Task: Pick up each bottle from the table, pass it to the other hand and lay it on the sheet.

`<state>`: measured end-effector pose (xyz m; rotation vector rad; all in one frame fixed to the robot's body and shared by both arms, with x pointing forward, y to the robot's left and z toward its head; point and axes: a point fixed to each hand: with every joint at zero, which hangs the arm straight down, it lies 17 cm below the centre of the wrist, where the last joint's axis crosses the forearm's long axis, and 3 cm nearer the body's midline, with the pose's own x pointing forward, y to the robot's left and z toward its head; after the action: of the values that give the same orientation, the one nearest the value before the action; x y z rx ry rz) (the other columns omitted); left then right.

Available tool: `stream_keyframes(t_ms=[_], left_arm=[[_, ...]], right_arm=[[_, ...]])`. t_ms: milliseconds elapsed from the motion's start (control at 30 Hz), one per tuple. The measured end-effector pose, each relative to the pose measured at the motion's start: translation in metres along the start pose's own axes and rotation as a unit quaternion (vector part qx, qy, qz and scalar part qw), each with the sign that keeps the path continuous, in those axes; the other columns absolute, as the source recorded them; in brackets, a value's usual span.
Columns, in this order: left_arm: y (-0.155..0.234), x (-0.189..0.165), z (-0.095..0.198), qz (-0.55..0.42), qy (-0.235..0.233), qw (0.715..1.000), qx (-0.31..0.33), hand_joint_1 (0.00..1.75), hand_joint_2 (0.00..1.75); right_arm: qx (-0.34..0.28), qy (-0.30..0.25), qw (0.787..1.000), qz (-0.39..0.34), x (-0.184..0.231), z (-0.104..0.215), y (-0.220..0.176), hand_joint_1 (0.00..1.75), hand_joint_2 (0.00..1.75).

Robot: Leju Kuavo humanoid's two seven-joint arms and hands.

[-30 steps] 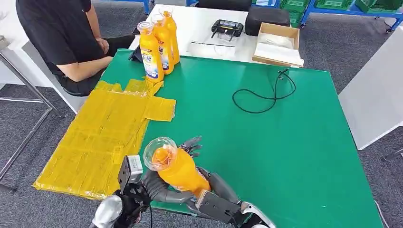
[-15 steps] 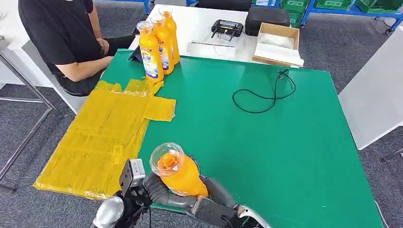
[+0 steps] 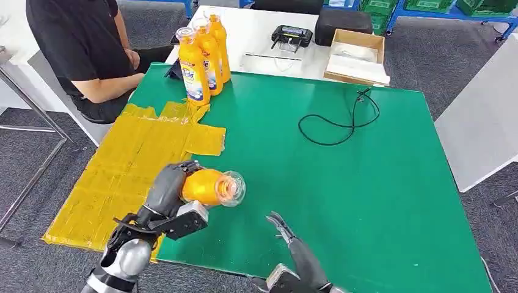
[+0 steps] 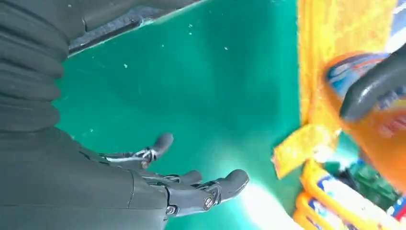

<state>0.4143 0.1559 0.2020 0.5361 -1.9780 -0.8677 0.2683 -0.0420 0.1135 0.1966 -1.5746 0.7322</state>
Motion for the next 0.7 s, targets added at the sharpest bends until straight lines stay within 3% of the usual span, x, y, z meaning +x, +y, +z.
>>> stream_keyframes(t_ms=[100,233,433,467,700], left_arm=[[0.009,-0.030,-0.002,-0.106,0.023,0.994,-0.011,1.75,1.75],[0.004,-0.082,0.004,-0.250,0.057,0.965,-0.061,1.75,1.75],[-0.017,-0.122,0.018,-0.290,0.069,0.945,-0.133,1.75,1.75],[-0.023,-0.124,0.020,-0.291,0.067,0.943,-0.145,0.00,1.75],[-0.036,-0.143,0.027,-0.336,0.073,0.921,-0.184,0.00,1.75]], right_arm=[[-0.009,-0.013,1.000,-0.001,0.009,0.007,-0.008,0.00,1.75],[-0.014,-0.036,0.999,-0.002,0.023,0.015,-0.017,0.00,1.75],[-0.008,-0.054,0.998,0.005,0.034,0.018,-0.019,0.00,1.75],[-0.004,-0.056,0.998,0.006,0.035,0.018,-0.019,0.00,1.75],[0.005,-0.068,0.997,0.020,0.040,0.015,-0.020,0.00,1.75]])
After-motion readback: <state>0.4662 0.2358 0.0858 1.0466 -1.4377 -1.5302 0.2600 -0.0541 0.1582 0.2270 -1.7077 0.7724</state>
